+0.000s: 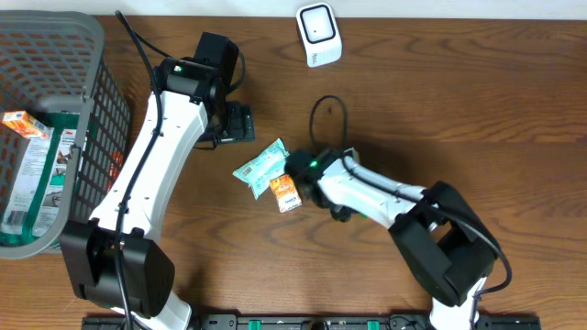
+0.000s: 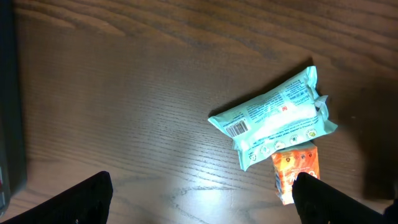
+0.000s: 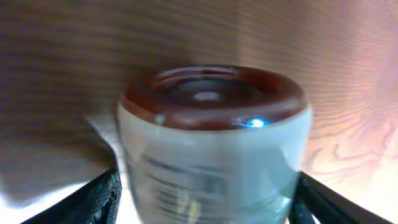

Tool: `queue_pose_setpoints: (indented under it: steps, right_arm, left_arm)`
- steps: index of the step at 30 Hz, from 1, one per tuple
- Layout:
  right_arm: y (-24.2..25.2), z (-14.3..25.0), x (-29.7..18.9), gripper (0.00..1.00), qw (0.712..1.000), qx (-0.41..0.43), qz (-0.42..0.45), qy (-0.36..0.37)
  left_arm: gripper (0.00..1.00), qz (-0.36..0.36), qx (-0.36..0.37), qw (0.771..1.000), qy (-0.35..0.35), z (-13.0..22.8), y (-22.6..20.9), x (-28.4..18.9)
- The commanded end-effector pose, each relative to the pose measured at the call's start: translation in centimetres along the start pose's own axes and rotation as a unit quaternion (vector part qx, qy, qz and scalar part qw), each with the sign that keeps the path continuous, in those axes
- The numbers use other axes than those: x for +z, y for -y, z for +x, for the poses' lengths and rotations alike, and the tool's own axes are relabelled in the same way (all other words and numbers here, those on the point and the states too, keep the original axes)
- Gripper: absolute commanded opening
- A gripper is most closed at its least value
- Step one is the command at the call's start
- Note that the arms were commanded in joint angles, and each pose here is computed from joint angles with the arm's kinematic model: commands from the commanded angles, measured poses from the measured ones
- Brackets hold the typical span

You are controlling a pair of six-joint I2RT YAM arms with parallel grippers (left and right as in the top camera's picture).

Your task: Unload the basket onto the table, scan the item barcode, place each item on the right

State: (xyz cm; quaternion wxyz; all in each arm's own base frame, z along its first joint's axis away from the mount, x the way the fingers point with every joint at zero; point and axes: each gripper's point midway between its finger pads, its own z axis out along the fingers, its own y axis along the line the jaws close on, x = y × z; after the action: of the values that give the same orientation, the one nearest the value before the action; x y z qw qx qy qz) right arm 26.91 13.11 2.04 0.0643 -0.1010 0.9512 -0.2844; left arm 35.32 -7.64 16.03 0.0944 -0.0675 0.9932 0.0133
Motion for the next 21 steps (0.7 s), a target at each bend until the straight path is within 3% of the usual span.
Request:
queue_pose_setpoints:
  steps: [1, 2, 9, 21]
  right_arm:
    - [0.8, -0.2, 0.4, 0.95, 0.999, 0.013, -0.027, -0.025]
    - [1.2, -0.4, 0.3, 0.99, 0.999, 0.017, -0.03, -0.026]
    - [3.6, -1.4, -2.5, 0.97, 0.998, 0.043, -0.053, 0.0]
    - [4.1, -0.9, -1.3, 0.95, 0.995, 0.064, -0.072, -0.027]
  left_arm:
    - [0.93, -0.005, 0.0, 1.0, 0.001, -0.1, -0.2, 0.0]
    - [0.93, -0.005, 0.0, 1.0, 0.001, -0.1, -0.2, 0.0]
    - [0.93, -0.005, 0.0, 1.0, 0.001, -0.1, -0.2, 0.0]
    - [0.93, -0.005, 0.0, 1.0, 0.001, -0.1, -0.2, 0.0]
